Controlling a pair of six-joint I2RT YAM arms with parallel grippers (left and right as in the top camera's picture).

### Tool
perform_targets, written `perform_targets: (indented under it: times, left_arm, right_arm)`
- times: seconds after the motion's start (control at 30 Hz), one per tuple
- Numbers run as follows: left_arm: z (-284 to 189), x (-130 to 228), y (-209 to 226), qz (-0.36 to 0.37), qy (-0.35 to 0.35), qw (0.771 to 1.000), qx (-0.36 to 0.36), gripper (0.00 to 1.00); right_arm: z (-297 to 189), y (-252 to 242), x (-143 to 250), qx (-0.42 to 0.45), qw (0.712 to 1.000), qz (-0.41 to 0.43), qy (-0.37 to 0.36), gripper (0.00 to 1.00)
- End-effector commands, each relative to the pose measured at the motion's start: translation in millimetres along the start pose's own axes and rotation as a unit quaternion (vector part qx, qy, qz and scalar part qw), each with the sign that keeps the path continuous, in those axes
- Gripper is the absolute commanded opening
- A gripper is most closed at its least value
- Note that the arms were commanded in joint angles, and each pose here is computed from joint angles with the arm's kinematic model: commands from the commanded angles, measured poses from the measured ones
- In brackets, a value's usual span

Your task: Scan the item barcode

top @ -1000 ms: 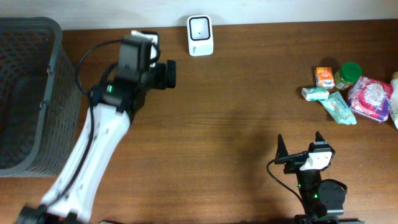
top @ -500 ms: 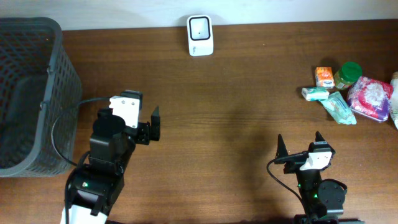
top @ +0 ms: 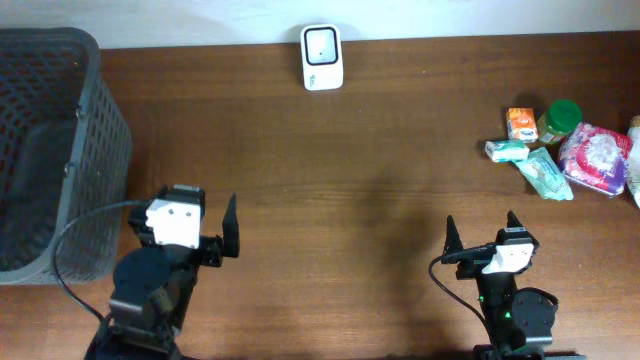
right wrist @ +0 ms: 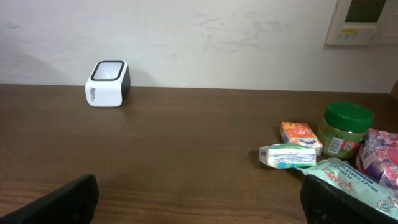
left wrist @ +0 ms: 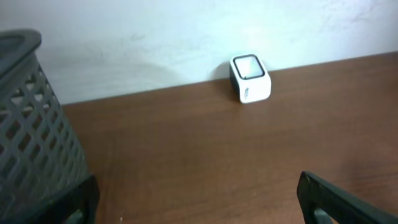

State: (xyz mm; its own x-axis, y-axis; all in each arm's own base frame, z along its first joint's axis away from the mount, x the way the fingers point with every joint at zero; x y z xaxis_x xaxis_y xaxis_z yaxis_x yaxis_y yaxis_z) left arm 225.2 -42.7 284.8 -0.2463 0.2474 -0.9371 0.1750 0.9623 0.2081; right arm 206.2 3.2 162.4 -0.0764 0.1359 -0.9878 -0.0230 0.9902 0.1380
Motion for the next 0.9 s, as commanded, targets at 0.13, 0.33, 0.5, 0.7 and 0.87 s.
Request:
perform_targets:
  times: [0.13, 0.33, 0.5, 0.7, 0.87]
  left_arm:
    - [-3, 44, -1, 0.01, 0.013, 1.0, -0.018, 0.99]
    - [-26, 51, 12, -0.008, -0.054, 0.997, -0.058, 0.99]
    - [-31, 61, 19, -0.019, -0.086, 0.994, -0.071, 0.99]
    - [-21, 66, 21, 0.012, -0.167, 0.982, -0.081, 0.99]
    - [-11, 74, 22, 0.02, -0.215, 0.972, -0.091, 0.99]
  right_arm:
    - [0, 1, 3, -0.004, 1.0, -0.003, 0.002, 0.99]
    - [0, 1, 3, -0.004, 1.0, -0.003, 0.002, 0.99]
    - [0, 1, 3, -0.004, 1.0, -0.003, 0.002, 0.99]
    - [0, 1, 3, -0.004, 1.0, -0.003, 0.002, 0.99]
    - [0, 1, 3, -0.004, 1.0, -0.003, 0.002, 0.99]
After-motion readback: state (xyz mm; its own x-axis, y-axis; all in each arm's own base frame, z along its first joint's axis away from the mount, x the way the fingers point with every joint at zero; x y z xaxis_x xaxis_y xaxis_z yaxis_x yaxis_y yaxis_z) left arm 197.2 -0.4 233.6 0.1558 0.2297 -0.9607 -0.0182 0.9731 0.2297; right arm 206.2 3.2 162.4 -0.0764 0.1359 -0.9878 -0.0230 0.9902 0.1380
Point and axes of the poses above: each gripper's point midway between its finger pads, its own z axis out along the fingers, its own y axis along the line the jaws close on, x = y × z, the point moved 4 cm from there along -z, back along the fingers, and after that the axes turned 8 degrees about z, right-handed, at the moved point
